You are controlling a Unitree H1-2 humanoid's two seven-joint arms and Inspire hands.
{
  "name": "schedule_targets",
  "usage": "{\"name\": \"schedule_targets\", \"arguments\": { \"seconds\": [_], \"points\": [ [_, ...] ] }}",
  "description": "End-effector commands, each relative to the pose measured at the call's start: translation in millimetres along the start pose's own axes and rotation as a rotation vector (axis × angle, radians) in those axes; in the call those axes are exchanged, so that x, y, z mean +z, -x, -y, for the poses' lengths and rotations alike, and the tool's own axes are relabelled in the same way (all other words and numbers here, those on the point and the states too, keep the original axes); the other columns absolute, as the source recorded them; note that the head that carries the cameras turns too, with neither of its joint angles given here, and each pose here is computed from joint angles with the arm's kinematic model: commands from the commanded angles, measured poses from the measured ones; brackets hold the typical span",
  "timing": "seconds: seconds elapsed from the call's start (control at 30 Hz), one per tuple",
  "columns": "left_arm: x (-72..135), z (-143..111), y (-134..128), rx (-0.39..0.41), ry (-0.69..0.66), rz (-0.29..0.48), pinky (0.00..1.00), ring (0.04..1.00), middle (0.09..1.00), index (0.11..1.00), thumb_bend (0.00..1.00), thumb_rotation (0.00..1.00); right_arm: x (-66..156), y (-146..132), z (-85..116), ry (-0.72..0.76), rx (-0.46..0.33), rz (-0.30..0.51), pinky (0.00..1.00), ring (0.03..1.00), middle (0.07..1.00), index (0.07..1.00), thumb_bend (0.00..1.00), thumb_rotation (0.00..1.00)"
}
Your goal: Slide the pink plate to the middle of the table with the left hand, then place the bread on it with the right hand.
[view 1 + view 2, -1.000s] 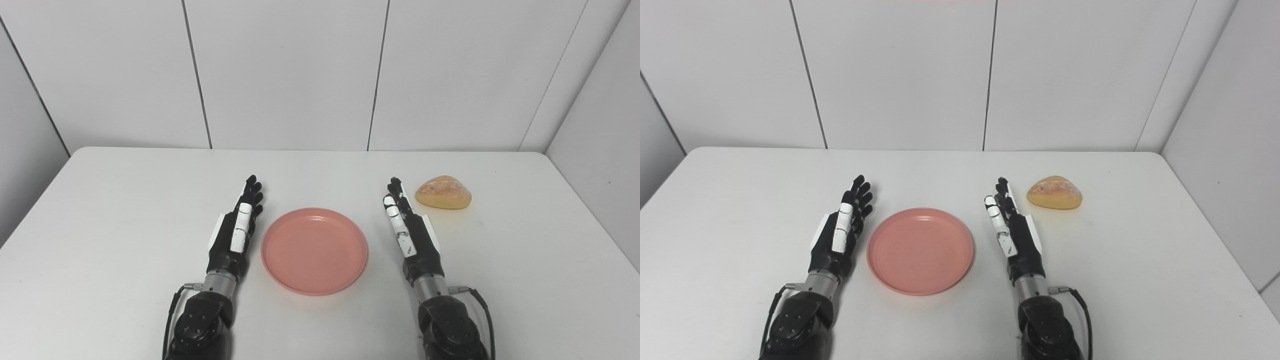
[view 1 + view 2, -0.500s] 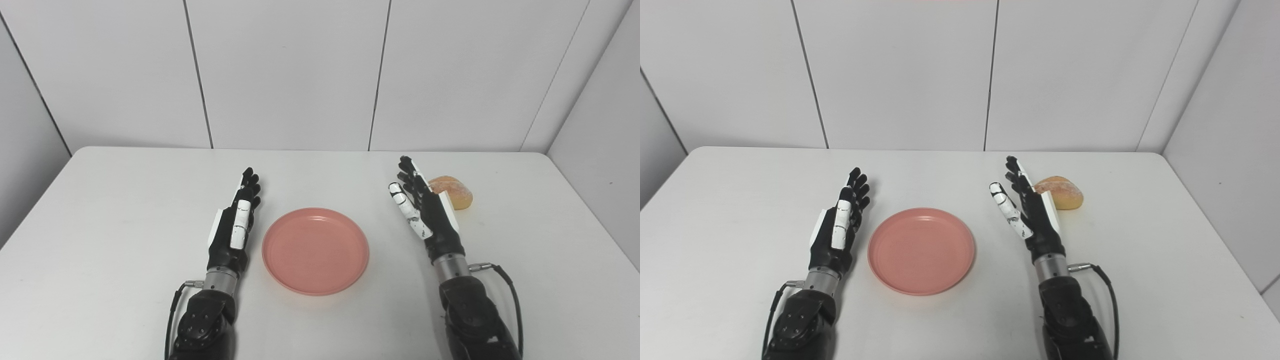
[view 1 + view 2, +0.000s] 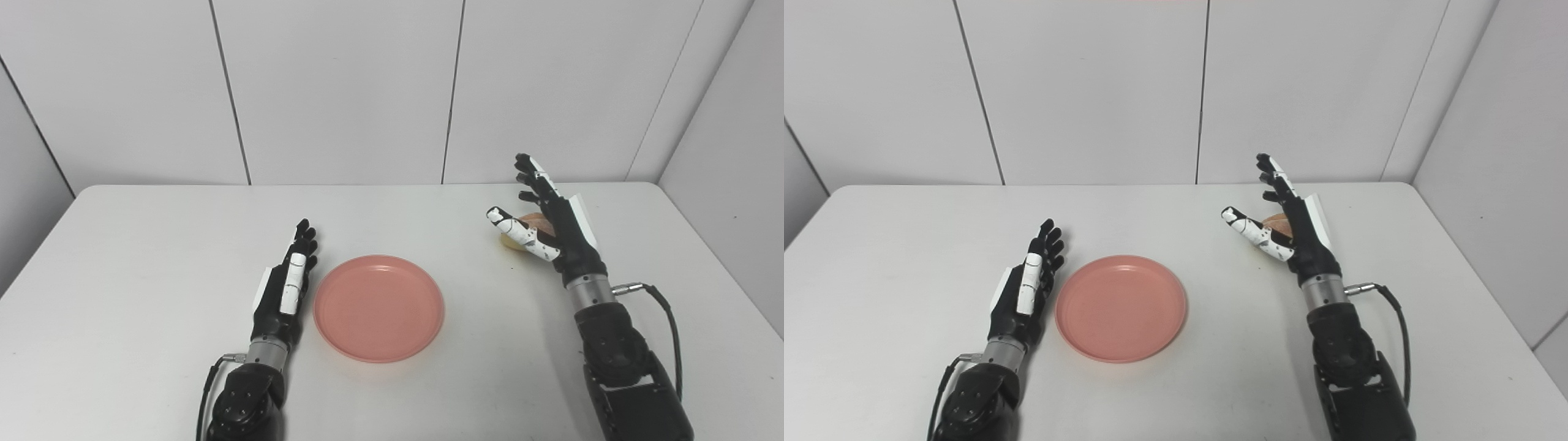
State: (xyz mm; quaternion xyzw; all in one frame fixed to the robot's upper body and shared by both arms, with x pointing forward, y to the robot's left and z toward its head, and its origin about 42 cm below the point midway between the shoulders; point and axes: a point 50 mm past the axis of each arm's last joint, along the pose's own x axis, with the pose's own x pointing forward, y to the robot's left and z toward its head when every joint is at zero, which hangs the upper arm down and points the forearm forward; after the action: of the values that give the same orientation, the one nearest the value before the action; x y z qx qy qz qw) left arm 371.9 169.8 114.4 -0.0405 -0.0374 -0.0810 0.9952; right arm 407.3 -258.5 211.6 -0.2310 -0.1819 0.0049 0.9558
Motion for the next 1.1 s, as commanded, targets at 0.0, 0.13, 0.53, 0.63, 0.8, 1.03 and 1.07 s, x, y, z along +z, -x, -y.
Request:
{"name": "schedule_targets", "arguments": {
  "seconds": [0.0,0.13,0.53,0.63,0.8,1.03,1.07],
  "points": [
    [13.2,0.0,-2.6,-0.014,0.0,0.039,1.0,1.0,1.0,1.0,0.76,1.0,21.9,-21.0,18.0,0.04,-0.017,0.075,0.79,0.886,0.914,0.916,0.66,0.62],
    [15.3,-2.9,-0.8,-0.027,0.007,0.028,1.0,1.0,1.0,1.0,0.74,1.0,16.8,-32.2,32.7,0.124,0.007,0.082,0.84,0.911,0.925,0.91,0.67,0.62],
    [21.8,-9.7,4.1,-0.032,0.003,0.045,1.0,1.0,1.0,1.0,0.75,1.0,3.4,-60.7,66.8,0.279,0.092,0.035,0.84,0.891,0.904,0.915,0.69,0.56],
    [24.7,-12.5,4.8,-0.023,-0.018,0.059,1.0,1.0,1.0,1.0,0.72,1.0,-0.3,-67.4,75.2,0.329,0.117,0.019,0.83,0.887,0.902,0.916,0.69,0.57],
    [25.9,-17.3,6.7,-0.001,-0.01,0.067,1.0,1.0,1.0,1.0,0.72,1.0,-6.7,-77.3,87.3,0.399,0.152,-0.015,0.82,0.89,0.905,0.91,0.73,0.54],
    [26.6,-22.6,8.0,0.007,-0.016,0.068,1.0,1.0,1.0,1.0,0.72,1.0,-7.1,-85.4,97.1,0.513,0.227,-0.034,0.79,0.895,0.928,0.911,0.8,0.53],
    [26.6,-22.9,8.2,0.007,-0.018,0.069,1.0,1.0,1.0,1.0,0.72,1.0,-7.2,-86.2,97.5,0.523,0.234,-0.032,0.79,0.891,0.927,0.911,0.81,0.53]
  ]
}}
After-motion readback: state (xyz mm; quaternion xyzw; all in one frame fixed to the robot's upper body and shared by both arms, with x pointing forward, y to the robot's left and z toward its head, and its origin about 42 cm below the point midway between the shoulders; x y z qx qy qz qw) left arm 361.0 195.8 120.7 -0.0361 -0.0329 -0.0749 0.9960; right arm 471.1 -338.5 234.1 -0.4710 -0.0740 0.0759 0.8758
